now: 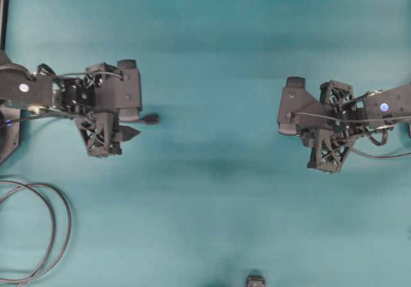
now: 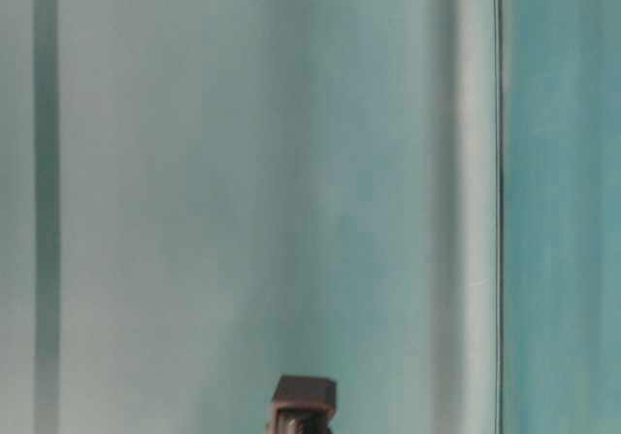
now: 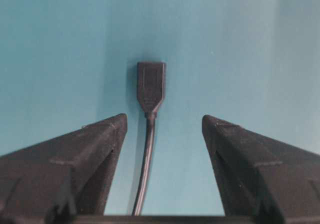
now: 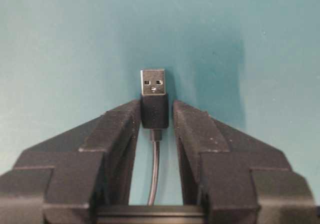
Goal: Insert the USB using both arms.
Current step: 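Close the left gripper on the female USB socket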
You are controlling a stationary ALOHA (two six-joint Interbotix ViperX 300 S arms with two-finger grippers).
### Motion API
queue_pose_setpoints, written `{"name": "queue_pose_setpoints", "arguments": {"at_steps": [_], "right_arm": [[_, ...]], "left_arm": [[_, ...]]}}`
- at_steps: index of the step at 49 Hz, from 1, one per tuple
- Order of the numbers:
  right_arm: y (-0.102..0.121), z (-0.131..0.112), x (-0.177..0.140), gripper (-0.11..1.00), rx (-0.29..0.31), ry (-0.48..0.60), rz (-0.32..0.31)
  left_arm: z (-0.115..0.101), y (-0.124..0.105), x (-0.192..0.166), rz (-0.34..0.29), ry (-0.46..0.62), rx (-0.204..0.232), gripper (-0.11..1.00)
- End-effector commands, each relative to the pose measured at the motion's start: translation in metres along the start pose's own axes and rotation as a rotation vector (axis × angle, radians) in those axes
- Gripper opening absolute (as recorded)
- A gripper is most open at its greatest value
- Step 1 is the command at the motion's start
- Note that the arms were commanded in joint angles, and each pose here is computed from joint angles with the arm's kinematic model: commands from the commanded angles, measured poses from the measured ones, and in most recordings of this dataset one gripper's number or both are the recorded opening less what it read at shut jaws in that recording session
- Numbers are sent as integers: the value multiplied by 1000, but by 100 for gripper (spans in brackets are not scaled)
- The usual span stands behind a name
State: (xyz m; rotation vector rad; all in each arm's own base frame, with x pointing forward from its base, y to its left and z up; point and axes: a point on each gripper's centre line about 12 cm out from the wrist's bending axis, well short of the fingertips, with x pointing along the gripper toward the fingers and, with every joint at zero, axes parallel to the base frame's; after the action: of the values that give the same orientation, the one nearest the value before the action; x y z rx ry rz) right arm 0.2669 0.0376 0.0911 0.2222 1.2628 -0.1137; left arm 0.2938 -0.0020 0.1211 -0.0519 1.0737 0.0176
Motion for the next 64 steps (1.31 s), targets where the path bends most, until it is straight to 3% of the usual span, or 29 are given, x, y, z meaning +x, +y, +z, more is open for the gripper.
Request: {"name": "queue_pose_setpoints", "arguments": {"at_steps": [1, 4, 16, 47, 64], "right_arm": [[4, 1, -6, 24, -9, -8, 9], [5, 1, -7, 20, -7, -8, 9], [7, 7, -10, 20, -8, -24, 15], [21, 17, -15, 20, -40, -49, 37], [30, 26, -22, 20, -59, -51, 43]], "left_arm": [[12, -1, 1, -2, -24, -9, 75], [13, -1, 5, -2, -14, -8, 75], [9, -1, 17, 0, 23, -3, 75], [11, 0, 28, 3, -2, 4, 72], [11, 1, 29, 4, -17, 12, 51]]}}
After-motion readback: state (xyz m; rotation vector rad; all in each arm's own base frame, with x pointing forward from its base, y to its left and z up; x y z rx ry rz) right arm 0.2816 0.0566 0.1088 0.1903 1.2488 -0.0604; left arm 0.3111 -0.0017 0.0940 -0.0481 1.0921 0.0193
